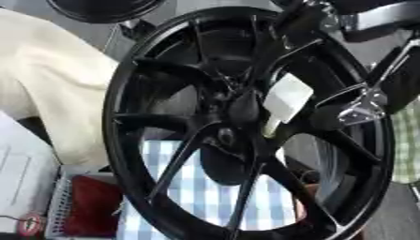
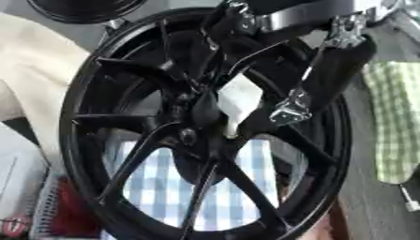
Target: Pull the pin out of the wheel hub.
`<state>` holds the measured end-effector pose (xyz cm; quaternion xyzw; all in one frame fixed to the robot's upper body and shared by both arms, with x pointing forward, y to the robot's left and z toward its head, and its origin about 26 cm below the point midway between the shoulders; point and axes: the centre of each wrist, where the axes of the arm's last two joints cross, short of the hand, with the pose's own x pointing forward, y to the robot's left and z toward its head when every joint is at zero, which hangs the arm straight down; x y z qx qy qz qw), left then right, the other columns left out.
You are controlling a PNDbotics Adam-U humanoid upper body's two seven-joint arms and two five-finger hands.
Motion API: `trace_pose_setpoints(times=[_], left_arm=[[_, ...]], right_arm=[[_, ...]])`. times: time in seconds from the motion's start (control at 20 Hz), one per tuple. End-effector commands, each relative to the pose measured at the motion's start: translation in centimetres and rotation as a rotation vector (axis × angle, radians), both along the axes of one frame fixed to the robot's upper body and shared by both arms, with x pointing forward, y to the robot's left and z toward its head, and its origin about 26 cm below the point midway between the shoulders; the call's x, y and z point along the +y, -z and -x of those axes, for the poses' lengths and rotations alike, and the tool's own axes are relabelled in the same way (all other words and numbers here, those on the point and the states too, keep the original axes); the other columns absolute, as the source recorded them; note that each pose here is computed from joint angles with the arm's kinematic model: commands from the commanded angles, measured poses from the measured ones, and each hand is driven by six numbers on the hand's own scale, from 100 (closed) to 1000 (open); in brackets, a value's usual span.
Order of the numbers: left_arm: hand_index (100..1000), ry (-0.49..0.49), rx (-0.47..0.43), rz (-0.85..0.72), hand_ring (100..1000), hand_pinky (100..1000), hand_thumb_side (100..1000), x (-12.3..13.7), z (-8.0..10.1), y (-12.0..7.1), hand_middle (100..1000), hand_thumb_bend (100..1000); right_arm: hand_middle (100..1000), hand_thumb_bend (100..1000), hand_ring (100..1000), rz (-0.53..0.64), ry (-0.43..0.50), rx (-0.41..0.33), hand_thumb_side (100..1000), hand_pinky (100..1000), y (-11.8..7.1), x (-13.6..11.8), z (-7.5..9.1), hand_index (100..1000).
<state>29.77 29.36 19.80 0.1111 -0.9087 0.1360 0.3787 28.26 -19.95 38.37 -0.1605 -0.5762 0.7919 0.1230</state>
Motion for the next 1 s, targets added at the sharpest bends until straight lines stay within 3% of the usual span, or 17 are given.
trace_pose_setpoints(times=[0.05,0.65,1.0], left_arm=[[793,0.004,-0.028,-0.019,753,808,694,0.1,0.3,-0.9,613,261],[788,0.005,-0.031,-0.015,753,809,698,0.0,0.2,-1.0,612,257],[786,0.008,-0.029,-0.012,753,809,704,-0.1,0.2,-0.9,612,253]], right_arm=[[806,377,840,0.003,0.011,-0.019,187,885,-0.5,0.1,0.5,846],[805,378,841,0.033,0.045,0.041,185,886,0.3,0.0,0.2,842],[789,330,838,0.023,0.083,0.061,177,886,0.9,-0.2,-0.4,828]])
